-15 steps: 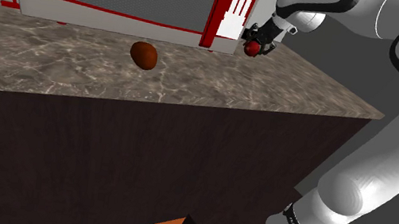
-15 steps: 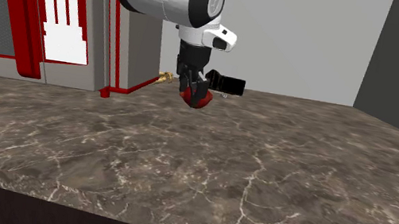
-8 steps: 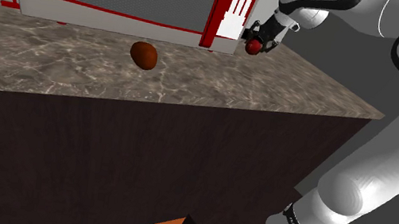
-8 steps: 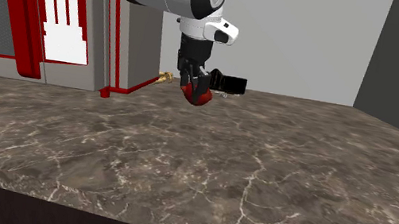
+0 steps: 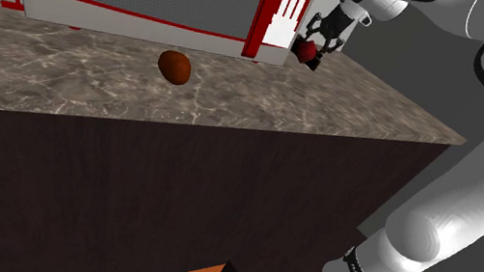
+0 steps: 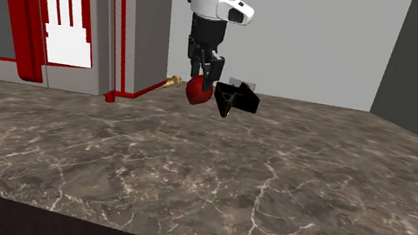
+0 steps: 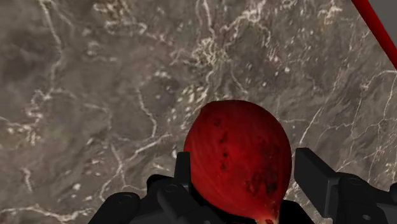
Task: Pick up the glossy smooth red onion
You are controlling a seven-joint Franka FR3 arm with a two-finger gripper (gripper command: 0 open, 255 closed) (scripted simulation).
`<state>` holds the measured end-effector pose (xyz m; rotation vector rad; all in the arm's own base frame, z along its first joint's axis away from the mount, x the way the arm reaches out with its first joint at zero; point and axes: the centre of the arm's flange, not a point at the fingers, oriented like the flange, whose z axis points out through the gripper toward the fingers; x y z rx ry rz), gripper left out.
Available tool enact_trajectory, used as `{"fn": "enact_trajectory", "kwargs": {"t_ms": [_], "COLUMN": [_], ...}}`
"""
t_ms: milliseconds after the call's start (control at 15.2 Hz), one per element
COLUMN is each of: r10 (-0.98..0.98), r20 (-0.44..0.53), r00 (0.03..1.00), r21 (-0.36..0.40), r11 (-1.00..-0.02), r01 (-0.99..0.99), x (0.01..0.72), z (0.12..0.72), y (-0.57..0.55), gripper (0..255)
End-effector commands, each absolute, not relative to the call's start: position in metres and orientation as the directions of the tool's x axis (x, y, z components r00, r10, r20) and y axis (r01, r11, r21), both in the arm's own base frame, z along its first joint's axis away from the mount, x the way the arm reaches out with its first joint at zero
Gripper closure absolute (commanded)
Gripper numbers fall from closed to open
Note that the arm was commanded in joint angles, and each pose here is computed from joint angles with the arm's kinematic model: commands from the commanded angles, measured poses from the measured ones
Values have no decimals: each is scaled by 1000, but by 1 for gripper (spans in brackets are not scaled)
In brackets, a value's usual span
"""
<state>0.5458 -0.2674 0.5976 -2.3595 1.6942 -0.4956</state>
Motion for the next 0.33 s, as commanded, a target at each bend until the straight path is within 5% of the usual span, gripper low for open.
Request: {"fn": "enact_trajectory", "kwargs": {"t_ms": [0,264], "r10": [-945,-945], "r20": [155,155], "r00": [289,289], "r21": [-347,-347], "r11": [-326,-326], "r01": [-879,-879], "x": [546,546], "z": [609,620], "y": [-267,-267], "gripper": [255,255]}}
